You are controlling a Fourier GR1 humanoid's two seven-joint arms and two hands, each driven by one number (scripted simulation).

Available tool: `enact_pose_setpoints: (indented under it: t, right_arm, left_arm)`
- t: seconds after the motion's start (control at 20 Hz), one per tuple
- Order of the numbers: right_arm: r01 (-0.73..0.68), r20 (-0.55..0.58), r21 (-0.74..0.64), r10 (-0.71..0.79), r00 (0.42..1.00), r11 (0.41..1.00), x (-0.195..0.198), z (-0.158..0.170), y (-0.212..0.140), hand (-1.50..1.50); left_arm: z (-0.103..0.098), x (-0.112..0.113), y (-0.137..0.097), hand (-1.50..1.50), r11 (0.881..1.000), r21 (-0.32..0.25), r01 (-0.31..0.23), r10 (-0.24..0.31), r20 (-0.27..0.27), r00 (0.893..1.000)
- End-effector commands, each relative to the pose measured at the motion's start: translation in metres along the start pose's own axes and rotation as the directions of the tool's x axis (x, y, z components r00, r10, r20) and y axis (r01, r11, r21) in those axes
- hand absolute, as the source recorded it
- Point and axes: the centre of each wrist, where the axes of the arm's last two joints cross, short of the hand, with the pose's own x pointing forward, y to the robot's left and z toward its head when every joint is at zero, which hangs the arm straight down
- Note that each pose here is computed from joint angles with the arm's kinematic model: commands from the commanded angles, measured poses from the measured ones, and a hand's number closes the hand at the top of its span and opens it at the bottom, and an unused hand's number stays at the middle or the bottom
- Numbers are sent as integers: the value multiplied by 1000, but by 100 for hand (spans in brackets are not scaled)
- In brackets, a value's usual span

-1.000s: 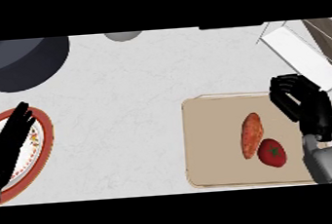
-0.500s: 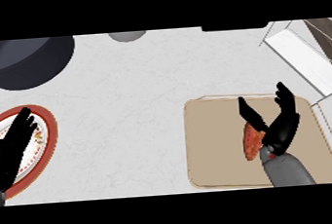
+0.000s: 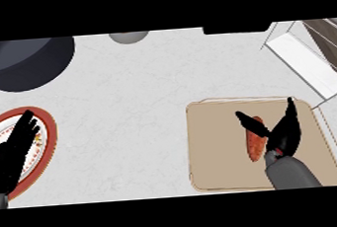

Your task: Pick the sweet potato from the tray and place it in the tiered shelf

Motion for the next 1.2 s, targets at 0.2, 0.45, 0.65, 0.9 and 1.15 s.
enact_pose_setpoints:
  t: [0.2, 0.45, 0.65, 0.9, 1.15]
  right_arm:
    - [-431, -100, 268, 470, 877, 862, 12, -3, 7, -150]
    - [-573, -108, 316, 629, 770, 756, 70, 2, 4, -150]
    - [-634, -98, 350, 700, 708, 690, 93, 16, -6, -150]
    - [-654, -109, 382, 734, 670, 653, 97, 21, -13, -150]
    - [-646, -145, 394, 739, 658, 653, 96, 12, -19, -150]
  left_arm:
    - [-4, 2, -7, 0, 1000, -17, 2, -2, 7, 1000]
    - [-3, -2, -3, 0, 1000, -15, -7, 6, -19, 1000]
    - [-6, -2, -6, 0, 1000, 10, -13, 13, -12, 1000]
    - [-2, -16, 2, 0, 1000, 3, -5, 5, -12, 1000]
    - [-6, 6, -4, 0, 1000, 24, -15, 15, -7, 1000]
